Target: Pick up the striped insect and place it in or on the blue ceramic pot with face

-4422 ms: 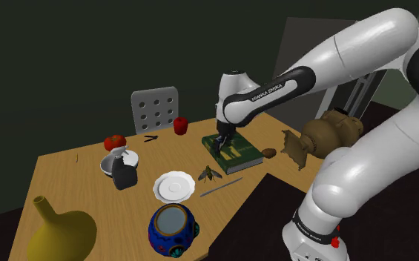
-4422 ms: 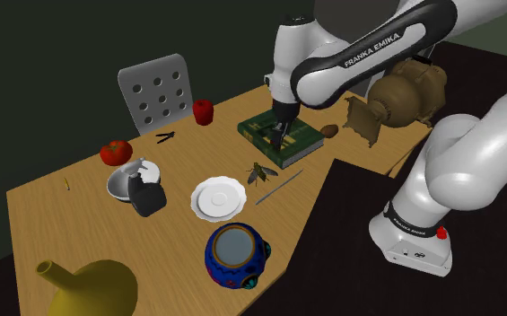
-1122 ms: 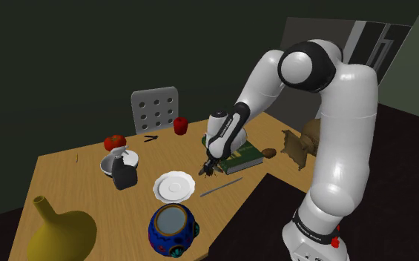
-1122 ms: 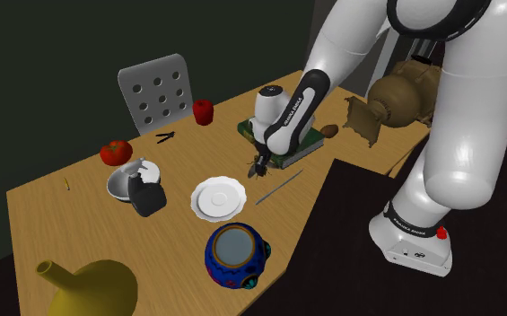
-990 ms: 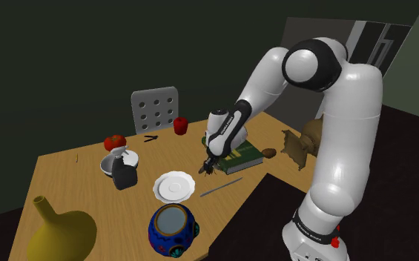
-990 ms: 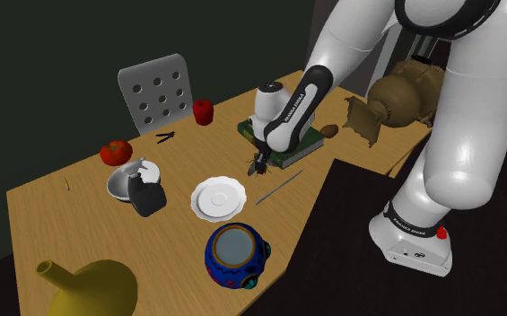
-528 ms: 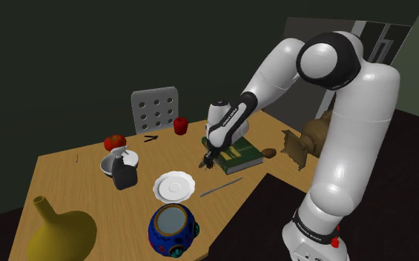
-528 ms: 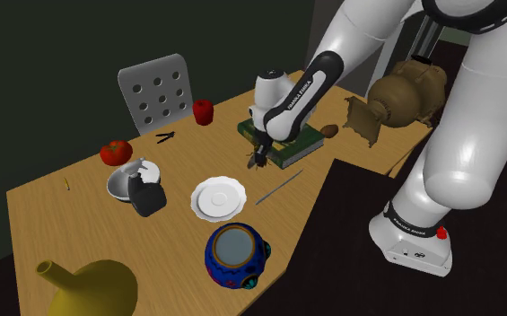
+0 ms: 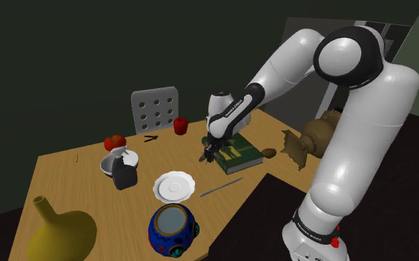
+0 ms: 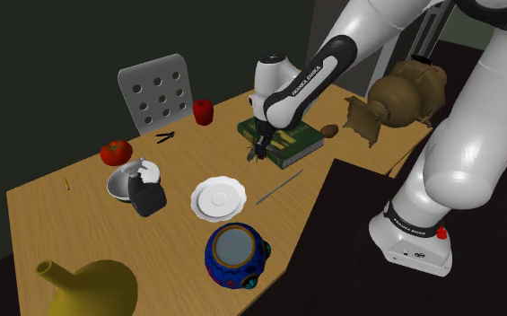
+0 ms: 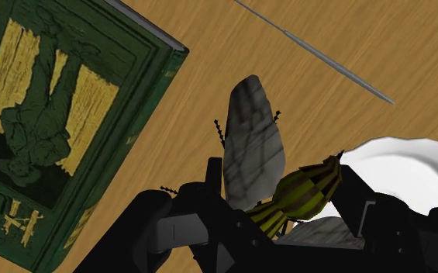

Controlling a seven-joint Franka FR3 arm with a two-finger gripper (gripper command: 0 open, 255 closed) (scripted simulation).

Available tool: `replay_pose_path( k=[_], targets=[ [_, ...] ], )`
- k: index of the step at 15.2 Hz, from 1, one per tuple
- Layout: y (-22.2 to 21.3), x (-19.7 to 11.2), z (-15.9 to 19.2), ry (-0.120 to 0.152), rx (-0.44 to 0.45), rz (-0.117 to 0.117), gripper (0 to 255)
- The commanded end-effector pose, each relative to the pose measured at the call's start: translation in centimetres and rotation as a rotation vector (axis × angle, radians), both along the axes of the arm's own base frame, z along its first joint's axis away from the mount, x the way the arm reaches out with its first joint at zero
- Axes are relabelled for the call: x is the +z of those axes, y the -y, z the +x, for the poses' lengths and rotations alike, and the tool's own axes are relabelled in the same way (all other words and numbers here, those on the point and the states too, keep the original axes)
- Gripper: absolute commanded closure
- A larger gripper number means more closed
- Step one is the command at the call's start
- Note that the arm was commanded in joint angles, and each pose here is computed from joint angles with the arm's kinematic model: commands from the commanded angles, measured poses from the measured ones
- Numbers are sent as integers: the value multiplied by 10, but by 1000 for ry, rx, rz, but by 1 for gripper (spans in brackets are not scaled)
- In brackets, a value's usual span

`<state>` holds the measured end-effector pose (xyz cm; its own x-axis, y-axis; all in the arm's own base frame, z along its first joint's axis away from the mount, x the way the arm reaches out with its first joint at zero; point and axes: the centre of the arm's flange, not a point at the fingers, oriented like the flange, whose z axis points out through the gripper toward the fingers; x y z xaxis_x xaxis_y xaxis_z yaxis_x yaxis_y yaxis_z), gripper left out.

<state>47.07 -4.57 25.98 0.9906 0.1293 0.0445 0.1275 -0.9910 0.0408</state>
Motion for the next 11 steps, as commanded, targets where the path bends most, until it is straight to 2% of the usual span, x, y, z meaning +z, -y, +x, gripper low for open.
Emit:
replay_pose_path(
  k=[1,11],
  targets=[
    [0,11,0,0,0,0,255],
    [0,64,0,0,0,0,255]
  ],
)
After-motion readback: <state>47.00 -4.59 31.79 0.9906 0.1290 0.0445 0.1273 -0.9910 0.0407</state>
